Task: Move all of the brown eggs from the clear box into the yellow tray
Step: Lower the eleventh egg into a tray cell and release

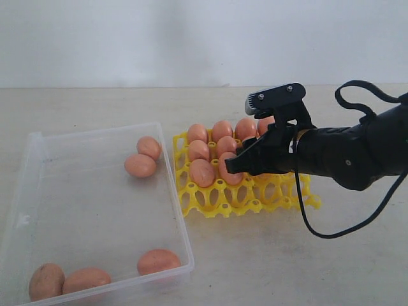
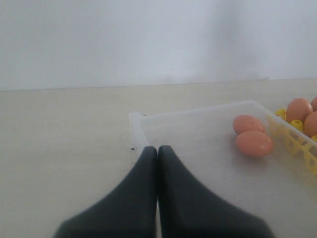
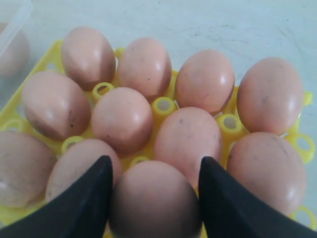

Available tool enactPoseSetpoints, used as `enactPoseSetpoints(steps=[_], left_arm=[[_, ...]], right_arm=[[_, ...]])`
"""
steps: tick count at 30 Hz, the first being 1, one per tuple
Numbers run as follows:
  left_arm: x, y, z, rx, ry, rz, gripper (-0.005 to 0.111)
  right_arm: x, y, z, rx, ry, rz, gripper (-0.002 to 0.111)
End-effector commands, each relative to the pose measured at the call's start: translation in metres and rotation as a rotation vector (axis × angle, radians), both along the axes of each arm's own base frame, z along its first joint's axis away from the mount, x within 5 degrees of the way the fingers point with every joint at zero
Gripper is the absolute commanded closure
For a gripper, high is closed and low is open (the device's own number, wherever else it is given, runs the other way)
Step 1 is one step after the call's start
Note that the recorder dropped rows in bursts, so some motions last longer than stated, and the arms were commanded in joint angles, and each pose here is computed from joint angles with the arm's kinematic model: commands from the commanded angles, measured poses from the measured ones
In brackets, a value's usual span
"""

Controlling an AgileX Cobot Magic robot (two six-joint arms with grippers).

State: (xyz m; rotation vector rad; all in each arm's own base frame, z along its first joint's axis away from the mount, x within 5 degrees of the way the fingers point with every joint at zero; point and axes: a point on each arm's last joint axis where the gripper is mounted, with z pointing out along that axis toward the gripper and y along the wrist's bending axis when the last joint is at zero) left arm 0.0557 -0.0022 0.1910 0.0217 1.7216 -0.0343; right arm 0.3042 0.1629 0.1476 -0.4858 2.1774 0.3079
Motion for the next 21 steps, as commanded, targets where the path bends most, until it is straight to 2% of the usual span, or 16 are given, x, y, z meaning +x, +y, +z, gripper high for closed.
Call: enactPoseSetpoints(steps=[1,21], left_arm=[[0.0,0.0,0.001,-0.005,-0.007,-0.005,0.111],[0.0,0.0,0.001,-0.005,-0.007,-0.005,0.111]], right_arm=[[-0.001,-0.001,-0.004,-0.02,0.01,0.01,0.107],[-0.002,-0.002,0.005,-0.003,0.0,-0.004,0.107]])
